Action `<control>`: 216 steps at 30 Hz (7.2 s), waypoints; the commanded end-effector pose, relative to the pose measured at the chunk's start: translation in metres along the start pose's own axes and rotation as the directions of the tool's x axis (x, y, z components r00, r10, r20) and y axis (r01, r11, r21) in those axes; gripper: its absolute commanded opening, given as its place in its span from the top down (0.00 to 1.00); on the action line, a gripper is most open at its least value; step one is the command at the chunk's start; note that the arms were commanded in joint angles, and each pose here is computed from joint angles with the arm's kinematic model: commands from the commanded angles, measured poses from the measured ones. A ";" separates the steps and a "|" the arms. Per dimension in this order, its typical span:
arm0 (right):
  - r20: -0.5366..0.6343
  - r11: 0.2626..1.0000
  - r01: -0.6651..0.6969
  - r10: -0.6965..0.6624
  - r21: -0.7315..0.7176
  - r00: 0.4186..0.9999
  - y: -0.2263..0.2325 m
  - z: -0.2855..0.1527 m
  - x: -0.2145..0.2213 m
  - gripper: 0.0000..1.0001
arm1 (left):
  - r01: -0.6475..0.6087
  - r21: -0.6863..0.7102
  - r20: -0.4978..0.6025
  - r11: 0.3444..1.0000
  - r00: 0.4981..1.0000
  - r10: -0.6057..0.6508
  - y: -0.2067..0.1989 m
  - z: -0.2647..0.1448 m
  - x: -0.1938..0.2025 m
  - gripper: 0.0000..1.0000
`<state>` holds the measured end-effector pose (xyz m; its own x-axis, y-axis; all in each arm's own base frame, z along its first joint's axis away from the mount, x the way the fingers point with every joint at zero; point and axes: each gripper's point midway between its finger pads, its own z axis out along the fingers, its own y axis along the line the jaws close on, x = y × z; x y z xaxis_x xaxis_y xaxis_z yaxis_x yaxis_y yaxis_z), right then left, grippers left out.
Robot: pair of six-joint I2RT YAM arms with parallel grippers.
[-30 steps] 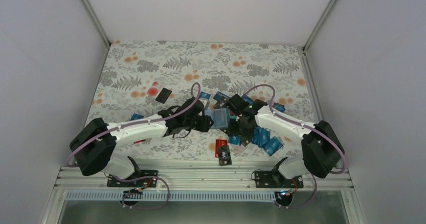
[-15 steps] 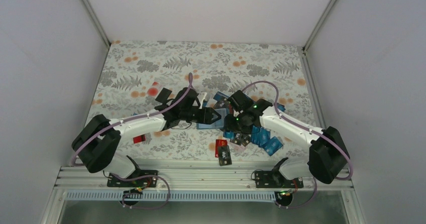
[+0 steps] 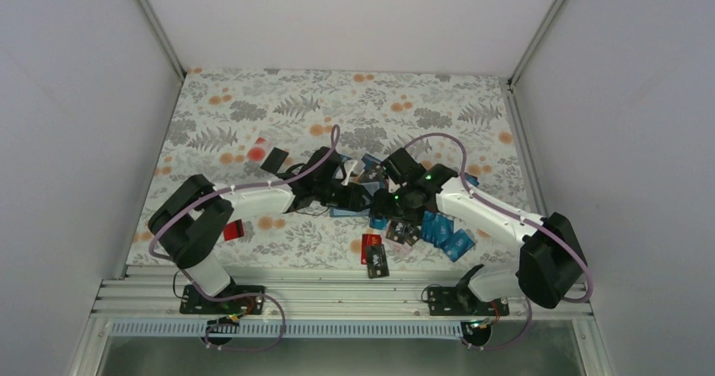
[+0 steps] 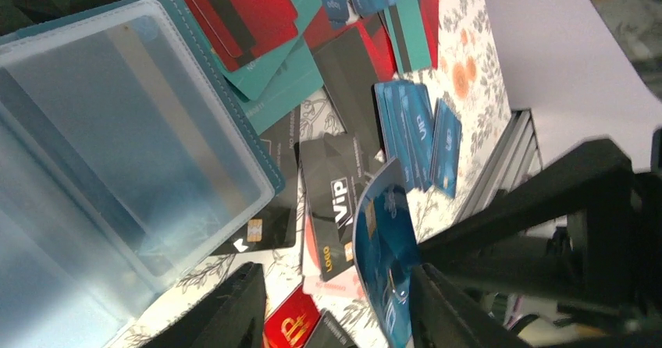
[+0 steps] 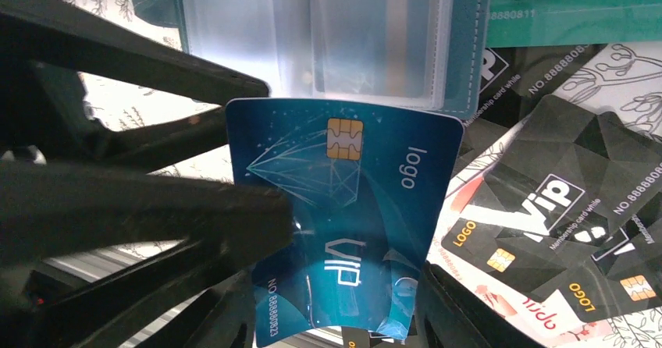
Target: Put the credit cards into the card holder
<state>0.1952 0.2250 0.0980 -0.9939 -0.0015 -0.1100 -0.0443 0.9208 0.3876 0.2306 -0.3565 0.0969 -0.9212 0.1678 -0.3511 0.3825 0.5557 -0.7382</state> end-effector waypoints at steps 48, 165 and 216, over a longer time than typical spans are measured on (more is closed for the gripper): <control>0.467 0.523 0.502 -0.210 -0.689 0.859 0.098 -0.162 -0.060 0.33 | -0.273 0.287 0.372 0.918 0.915 0.156 -0.126 -0.151 -0.106 0.98; -0.162 0.881 0.078 -0.172 -0.466 0.972 0.005 0.071 -0.045 0.96 | 0.065 -0.566 0.113 0.822 0.994 0.000 0.133 -0.028 -0.006 0.67; -0.181 0.874 -0.052 -0.042 -0.483 0.983 0.015 0.097 -0.041 0.96 | 0.076 -0.555 0.100 0.828 0.995 -0.024 0.132 -0.026 0.004 0.79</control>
<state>0.2478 0.2713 0.0297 -0.9933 -0.1154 0.0103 -0.0602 0.5902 0.8050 0.2849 -0.2566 0.0192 -0.9066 0.0600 -0.4178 0.2007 0.9320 -0.3018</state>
